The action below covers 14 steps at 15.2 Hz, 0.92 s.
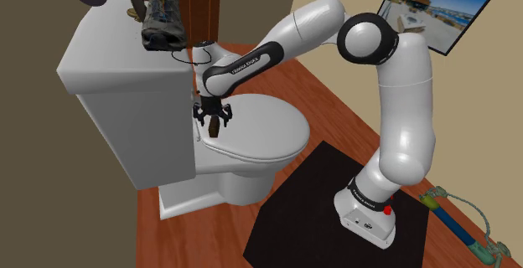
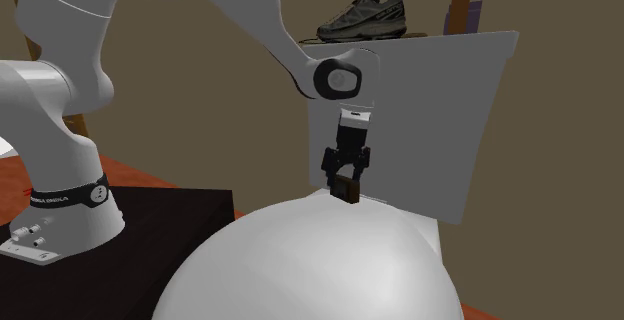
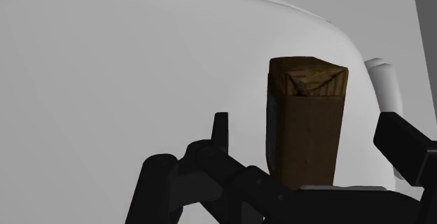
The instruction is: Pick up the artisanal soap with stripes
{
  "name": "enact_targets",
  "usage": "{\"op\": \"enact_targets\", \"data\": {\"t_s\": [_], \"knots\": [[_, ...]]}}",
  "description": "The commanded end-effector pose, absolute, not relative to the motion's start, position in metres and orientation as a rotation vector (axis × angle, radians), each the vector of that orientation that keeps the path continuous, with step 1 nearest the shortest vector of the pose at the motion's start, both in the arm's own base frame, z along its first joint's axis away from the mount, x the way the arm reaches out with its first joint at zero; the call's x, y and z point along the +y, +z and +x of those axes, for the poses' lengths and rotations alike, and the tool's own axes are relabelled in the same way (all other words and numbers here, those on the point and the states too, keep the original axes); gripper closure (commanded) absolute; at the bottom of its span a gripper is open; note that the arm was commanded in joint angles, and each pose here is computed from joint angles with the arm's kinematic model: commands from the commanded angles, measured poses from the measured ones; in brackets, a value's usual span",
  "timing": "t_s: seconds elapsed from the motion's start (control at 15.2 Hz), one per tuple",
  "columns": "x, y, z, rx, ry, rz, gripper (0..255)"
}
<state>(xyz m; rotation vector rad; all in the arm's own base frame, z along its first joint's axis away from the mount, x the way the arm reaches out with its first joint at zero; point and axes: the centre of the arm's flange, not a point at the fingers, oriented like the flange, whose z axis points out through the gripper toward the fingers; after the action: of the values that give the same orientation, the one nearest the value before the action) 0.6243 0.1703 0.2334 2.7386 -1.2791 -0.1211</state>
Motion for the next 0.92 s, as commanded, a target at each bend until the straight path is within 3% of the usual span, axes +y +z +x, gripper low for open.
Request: {"op": "enact_targets", "data": {"t_s": [0.0, 0.07, 0.13, 0.86], "knots": [[0.17, 0.225, 0.624, -1.279, -0.121, 2.739, 0], [0.17, 0.225, 0.624, -1.279, -0.121, 2.739, 0], [0.17, 0.225, 0.624, -1.28, -0.121, 2.739, 255], [0.17, 0.235, 0.624, -1.279, -0.121, 2.739, 255]]}}
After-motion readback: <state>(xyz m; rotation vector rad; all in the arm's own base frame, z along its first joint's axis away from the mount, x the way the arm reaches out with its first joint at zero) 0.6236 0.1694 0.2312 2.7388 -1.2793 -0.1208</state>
